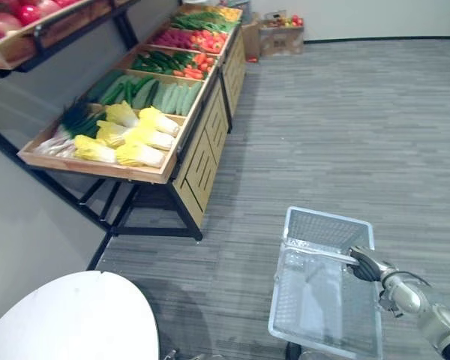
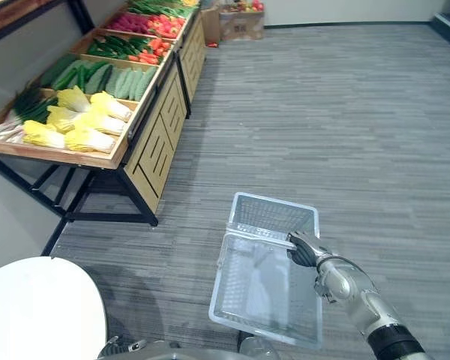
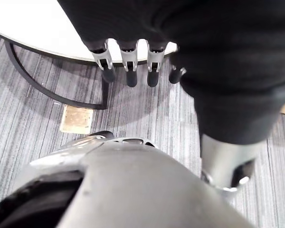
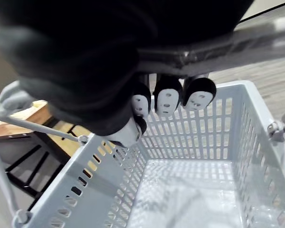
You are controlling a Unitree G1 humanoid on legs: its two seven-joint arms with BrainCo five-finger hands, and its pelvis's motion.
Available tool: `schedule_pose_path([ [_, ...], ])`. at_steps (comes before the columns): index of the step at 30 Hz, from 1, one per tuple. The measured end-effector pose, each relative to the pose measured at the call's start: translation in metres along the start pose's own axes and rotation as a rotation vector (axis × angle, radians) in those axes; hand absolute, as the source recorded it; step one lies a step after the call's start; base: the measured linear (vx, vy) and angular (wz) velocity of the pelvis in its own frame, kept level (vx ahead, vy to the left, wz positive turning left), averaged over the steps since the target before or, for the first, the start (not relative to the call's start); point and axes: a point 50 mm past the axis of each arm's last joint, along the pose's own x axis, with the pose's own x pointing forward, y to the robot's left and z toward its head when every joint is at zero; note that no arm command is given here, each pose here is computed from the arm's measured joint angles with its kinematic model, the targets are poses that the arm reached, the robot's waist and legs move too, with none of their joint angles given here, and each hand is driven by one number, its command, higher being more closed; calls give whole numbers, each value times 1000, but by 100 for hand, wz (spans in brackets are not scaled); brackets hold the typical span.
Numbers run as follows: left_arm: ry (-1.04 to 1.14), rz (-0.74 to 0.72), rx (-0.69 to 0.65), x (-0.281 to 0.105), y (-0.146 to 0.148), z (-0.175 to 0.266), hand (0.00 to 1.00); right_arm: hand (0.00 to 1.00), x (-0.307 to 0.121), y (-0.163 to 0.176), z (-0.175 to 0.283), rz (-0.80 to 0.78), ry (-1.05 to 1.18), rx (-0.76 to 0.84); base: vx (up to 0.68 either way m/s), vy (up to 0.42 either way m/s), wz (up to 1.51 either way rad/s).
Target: Pick vegetable in the basket
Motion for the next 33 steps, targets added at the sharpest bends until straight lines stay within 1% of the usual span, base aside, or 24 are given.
schedule_pose_path([
  [3, -16, 3, 4, 1, 2, 5, 0, 100, -4, 10, -11, 29, 52, 22, 34, 233, -21],
  [7, -26, -2, 24, 1, 4, 7, 0, 100, -13, 23, -27, -4, 149, 137, 30, 173, 6],
  [10, -28, -9, 36, 1, 2, 7, 0, 100, -18, 32, -33, -11, 195, 191, 19, 108, -5],
  [15, -28, -13, 53, 1, 2, 7, 0, 100, -28, 58, -45, -8, 298, 284, 32, 63, -22],
  [19, -32, -16, 90, 2, 2, 9, 0, 100, -40, 71, -61, -57, 440, 380, 41, 64, -27],
  [21, -28, -20, 115, 2, 1, 8, 0, 100, -43, 67, -68, -105, 490, 399, 4, 57, -50],
  [25, -43, -5, 164, 4, 9, 13, 0, 100, -45, 77, -66, -121, 521, 444, 58, 60, -18],
  [27, -93, 7, 184, 8, 11, 33, 0, 100, -44, 83, -64, -117, 526, 471, 203, 14, -4],
  [29, -228, 18, 182, 11, 9, 77, 0, 100, -42, 85, -64, -120, 535, 495, 299, -75, 8],
  [30, -264, 22, 182, 11, 10, 88, 0, 100, -42, 86, -64, -120, 542, 505, 354, -127, 4],
  [32, -377, 47, 190, 10, 15, 125, 0, 100, -44, 94, -63, -129, 582, 550, 455, -185, 11],
  [33, -395, 50, 190, 9, 15, 131, 0, 100, -45, 97, -63, -124, 592, 554, 569, -264, 12],
])
